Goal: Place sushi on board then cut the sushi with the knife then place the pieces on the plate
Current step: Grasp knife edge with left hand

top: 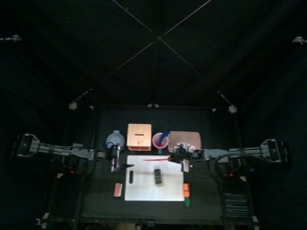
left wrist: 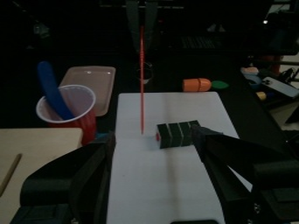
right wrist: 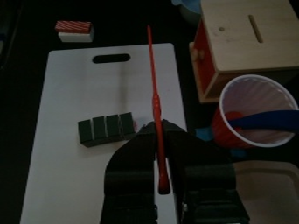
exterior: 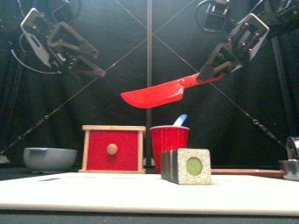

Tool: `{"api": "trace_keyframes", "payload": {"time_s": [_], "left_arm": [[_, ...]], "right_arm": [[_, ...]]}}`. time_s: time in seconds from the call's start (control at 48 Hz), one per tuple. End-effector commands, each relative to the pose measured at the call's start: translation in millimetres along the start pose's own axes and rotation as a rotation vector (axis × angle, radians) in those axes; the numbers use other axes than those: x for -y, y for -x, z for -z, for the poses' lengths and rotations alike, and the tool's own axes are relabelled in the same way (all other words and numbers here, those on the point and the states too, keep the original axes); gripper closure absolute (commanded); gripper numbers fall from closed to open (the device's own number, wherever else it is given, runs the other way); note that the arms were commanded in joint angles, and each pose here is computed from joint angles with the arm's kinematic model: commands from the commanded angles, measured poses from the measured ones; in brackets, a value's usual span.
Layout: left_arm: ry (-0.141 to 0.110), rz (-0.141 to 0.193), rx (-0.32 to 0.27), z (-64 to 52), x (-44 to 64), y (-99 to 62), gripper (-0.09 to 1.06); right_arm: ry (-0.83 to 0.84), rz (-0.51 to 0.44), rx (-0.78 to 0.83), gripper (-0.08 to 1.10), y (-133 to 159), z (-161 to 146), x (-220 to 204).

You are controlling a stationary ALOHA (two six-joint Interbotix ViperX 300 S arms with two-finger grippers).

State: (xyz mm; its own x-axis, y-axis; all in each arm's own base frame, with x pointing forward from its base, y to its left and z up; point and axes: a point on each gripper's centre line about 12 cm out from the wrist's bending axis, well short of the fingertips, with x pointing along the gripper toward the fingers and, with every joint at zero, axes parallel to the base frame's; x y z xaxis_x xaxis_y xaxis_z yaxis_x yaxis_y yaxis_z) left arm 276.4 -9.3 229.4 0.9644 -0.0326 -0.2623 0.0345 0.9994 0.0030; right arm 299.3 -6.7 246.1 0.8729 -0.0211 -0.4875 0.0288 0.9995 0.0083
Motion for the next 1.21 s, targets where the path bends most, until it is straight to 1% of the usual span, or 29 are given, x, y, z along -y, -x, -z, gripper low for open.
{"api": "trace_keyframes", "payload": {"time_s": [0.021, 0.125, 0.146, 0.229, 0.333, 0.458, 0.562, 0.583, 0.646, 0.75, 0.875, 1.0, 1.208], "left_arm": [[-0.003, 0.014, -0.026, -7.8, 4.5, -23.6, -0.02], [-0.004, 0.016, -0.086, 0.2, 5.3, -42.6, -0.01], [-0.003, 0.014, -0.092, 0.0, 4.9, -46.6, -0.01], [-0.002, 0.014, -0.130, 5.9, 5.0, -59.6, -0.01], [-0.002, 0.013, -0.160, 10.0, 4.7, -72.6, -0.01], [-0.001, 0.011, -0.173, 10.2, 4.3, -82.3, -0.01], [0.010, 0.008, -0.181, 10.4, 4.1, -87.0, 0.00], [0.016, 0.006, -0.184, 11.0, 3.9, -87.6, 0.00], [0.033, -0.001, -0.192, 12.5, 3.0, -90.2, 0.03], [0.046, -0.007, -0.201, 15.2, 2.1, -91.3, 0.08], [0.048, -0.004, -0.204, 16.2, 3.7, -91.8, 0.17], [0.048, -0.004, -0.224, 21.0, 3.7, -92.3, 0.25], [0.048, -0.003, -0.246, 23.3, 3.9, -92.6, 0.38]], "right_arm": [[0.010, -0.009, 0.040, 0.64, -3, -5, -3], [0.028, -0.023, 0.041, 0.64, -7, -4, -8], [0.029, -0.024, 0.041, 0.64, -7, -3, -8], [0.037, -0.032, 0.038, 0.64, -9, -2, -11], [0.040, -0.038, 0.032, 0.64, -11, 0, -13], [0.044, -0.043, 0.032, 0.64, -12, 0, -15], [0.046, -0.050, 0.029, 0.64, -12, 1, -17], [0.047, -0.051, 0.029, 0.64, -12, 2, -18], [0.048, -0.053, 0.029, 0.64, -12, 2, -18], [0.045, -0.055, 0.034, 0.64, -12, 3, -19], [0.048, -0.055, 0.034, 0.64, -12, 3, -19], [0.048, -0.055, 0.035, 0.64, -13, 3, -19], [0.044, -0.055, 0.035, 0.64, -13, 4, -19]]}}
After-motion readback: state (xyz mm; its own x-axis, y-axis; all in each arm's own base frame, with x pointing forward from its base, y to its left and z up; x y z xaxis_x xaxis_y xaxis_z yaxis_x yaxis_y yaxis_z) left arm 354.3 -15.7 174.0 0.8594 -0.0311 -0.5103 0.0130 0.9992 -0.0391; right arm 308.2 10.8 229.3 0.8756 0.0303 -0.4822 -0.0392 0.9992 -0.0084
